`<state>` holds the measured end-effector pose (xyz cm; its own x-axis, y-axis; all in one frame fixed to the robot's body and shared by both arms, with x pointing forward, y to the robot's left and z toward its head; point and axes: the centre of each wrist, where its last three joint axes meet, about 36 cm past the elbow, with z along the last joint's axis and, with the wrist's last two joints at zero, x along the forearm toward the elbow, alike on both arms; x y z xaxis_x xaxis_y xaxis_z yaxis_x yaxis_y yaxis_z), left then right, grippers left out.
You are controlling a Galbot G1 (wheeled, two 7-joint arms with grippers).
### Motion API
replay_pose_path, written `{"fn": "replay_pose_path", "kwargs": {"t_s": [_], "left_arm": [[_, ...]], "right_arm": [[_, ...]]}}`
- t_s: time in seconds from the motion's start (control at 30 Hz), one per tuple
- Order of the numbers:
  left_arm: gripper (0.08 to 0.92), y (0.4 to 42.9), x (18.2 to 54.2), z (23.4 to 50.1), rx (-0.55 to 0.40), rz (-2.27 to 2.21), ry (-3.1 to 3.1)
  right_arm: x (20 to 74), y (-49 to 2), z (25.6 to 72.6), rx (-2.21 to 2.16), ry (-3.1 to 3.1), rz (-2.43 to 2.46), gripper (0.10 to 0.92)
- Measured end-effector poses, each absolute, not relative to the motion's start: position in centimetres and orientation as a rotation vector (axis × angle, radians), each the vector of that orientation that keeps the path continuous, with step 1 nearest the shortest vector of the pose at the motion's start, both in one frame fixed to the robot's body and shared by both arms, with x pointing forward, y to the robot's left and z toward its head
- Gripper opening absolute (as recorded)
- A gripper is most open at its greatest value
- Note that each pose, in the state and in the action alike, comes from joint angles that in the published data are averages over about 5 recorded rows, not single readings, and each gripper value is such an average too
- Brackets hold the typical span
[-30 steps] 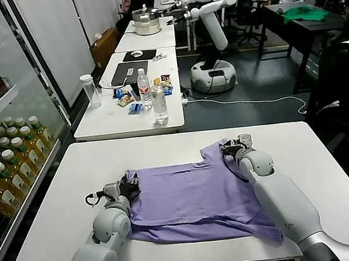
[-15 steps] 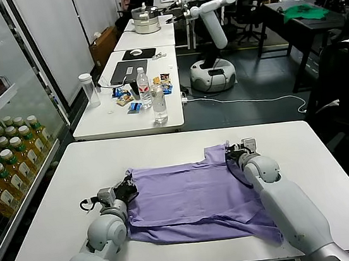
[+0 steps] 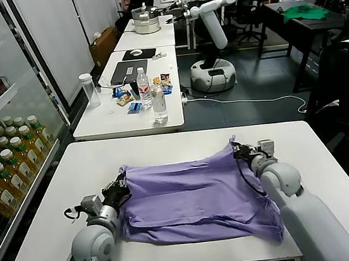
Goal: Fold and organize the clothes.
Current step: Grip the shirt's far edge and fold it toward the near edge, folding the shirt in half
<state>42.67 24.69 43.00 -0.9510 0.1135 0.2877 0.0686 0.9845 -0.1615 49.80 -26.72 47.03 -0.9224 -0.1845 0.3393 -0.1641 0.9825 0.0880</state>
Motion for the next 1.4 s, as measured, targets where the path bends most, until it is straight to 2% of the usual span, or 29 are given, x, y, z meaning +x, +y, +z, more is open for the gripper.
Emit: {"fn": "replay_pose_path", "kwargs": {"t_s": [0.5,0.8,0.93,1.4], "left_arm": [[0.097,24.8,38.0,43.5,-0.179,0.182,-2.79],[0.098,24.3,35.9,42.4,-0.196,0.149,-2.742],[0.14,24.3,35.7,41.8,-0.194,0.125,-2.727],[0.539,23.3,34.0,41.4,-0.095,0.042,-2.777]], "right_arm": [[39.9,-28.6,48.1,0.187,-2.818,-0.12,0.115],[37.4,-28.8,46.9,0.134,-2.783,-0.104,0.124],[37.2,-28.6,46.1,0.116,-2.768,-0.084,0.206],[34.8,-28.3,45.5,0.093,-2.764,0.001,0.612]]}}
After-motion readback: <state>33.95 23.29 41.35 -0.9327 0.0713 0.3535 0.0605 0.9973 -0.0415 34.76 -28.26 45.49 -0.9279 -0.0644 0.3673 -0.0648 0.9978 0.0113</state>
